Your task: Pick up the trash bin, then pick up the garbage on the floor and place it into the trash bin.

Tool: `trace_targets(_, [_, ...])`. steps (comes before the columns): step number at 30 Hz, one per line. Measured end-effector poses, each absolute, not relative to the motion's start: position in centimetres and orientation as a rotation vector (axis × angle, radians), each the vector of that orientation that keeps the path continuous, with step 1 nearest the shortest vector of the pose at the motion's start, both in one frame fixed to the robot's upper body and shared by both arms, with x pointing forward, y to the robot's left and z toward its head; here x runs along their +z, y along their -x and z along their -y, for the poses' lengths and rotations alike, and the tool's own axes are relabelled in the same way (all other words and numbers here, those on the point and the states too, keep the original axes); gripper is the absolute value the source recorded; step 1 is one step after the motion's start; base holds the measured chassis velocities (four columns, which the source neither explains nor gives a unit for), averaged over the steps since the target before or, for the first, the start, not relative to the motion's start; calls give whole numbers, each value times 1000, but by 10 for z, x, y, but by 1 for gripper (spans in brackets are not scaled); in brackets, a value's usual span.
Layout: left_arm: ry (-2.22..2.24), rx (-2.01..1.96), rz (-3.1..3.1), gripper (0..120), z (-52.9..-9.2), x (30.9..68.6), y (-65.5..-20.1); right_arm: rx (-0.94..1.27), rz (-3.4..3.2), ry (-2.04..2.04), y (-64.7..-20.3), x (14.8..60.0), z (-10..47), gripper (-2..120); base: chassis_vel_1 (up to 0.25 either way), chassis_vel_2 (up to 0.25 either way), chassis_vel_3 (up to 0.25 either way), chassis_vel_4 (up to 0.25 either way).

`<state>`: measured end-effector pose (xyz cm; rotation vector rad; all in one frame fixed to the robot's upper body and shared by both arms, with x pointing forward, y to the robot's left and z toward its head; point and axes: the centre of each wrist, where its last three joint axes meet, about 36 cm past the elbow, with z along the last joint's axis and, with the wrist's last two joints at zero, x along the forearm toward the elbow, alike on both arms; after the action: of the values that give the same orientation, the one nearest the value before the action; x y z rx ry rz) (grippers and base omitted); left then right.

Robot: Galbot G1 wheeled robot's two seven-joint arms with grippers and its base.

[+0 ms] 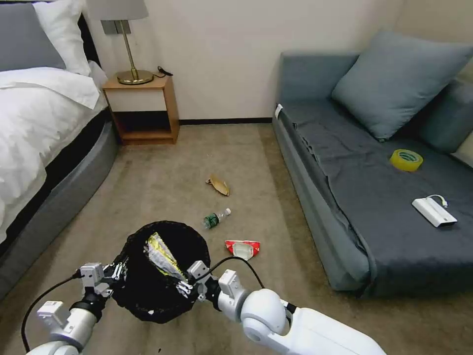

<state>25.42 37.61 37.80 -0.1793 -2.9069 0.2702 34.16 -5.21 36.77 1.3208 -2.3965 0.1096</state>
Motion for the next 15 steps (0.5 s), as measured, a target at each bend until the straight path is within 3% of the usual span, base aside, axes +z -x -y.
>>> trace_targets(4, [186,269,2906,6,-376,379,-253,118,2393,-1320,-338,366,53,64,0,0,0,0])
trace_targets(6, [189,267,2907,6,-376,380,-253,111,2397,-1322,-336,367,49,76,0,0,0,0])
trace_targets(9, [191,266,2907,6,-376,380,-253,103,2406,-1318,-335,369,48,82,0,0,0,0])
trace_targets(11, [192,265,2908,6,-376,380,-253,92,2438,-1298,-338,376,51,92,0,0,0,0])
trace_targets(15, [180,268,2915,6,-379,382,-253,96,2529,-1221,-345,387,72,99,0,0,0,0])
